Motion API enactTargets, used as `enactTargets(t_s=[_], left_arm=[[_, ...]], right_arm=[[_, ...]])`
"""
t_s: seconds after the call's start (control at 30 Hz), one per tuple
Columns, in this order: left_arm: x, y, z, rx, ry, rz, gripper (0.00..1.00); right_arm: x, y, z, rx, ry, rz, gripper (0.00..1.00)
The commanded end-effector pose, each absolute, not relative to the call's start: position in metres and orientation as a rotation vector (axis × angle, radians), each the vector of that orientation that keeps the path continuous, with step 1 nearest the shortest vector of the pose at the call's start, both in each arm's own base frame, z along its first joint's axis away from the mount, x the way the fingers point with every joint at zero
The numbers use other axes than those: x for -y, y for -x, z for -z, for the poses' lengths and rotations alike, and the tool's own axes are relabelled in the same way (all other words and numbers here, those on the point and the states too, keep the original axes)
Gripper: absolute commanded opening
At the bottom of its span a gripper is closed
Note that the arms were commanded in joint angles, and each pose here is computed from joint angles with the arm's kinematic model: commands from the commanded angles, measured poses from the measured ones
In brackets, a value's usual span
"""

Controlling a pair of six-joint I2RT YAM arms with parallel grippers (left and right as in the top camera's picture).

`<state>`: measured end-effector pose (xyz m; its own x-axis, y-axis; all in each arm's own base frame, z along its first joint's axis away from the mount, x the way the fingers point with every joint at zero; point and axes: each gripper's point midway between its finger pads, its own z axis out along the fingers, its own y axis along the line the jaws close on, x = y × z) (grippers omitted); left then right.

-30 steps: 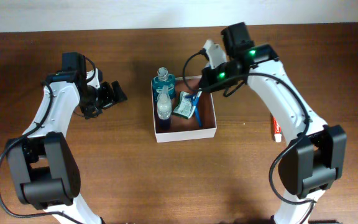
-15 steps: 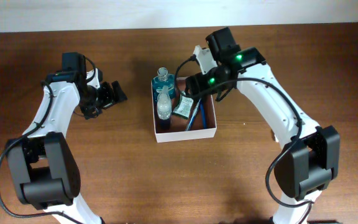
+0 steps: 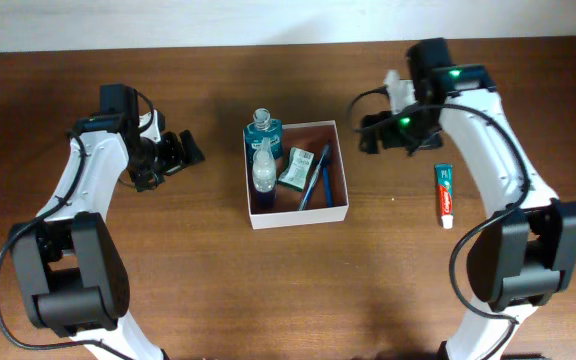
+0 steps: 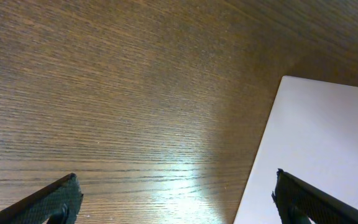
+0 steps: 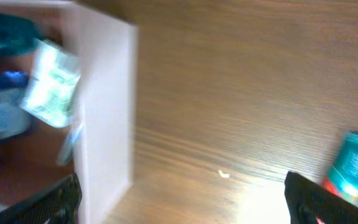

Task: Pack container
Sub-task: 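Move the right gripper back and lower onto the Colgate toothpaste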

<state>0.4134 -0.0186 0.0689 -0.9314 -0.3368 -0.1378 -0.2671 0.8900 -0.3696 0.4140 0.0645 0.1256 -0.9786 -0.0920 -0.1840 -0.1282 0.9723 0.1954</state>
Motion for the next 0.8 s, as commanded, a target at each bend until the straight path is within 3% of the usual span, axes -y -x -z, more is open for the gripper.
enactTargets(t_s=[0.0,0.27,0.5,0.77], left_arm=[[0.017,-0.412,-0.064,-2.872,0.454,0.511,0.99],[0.017,-0.412,-0.064,-2.872,0.453,0.511,0.99],[0.017,-0.412,-0.064,-2.872,0.454,0.512,0.99],[0.017,-0.412,-0.064,-2.872,0.454,0.511,0.99]], right_arm=[[0.008,-0.407,-0.12,-3.019,0.003,0.004,0.99],[0.074,-0.385,-0.083,-3.065,-0.248,0.147,0.99],[0.067,-0.36,-0.021,-3.118,-0.189,0.145,0.99],[0.067,-0.358,-0.006,-3.103,-0.193,0.14,0.98]])
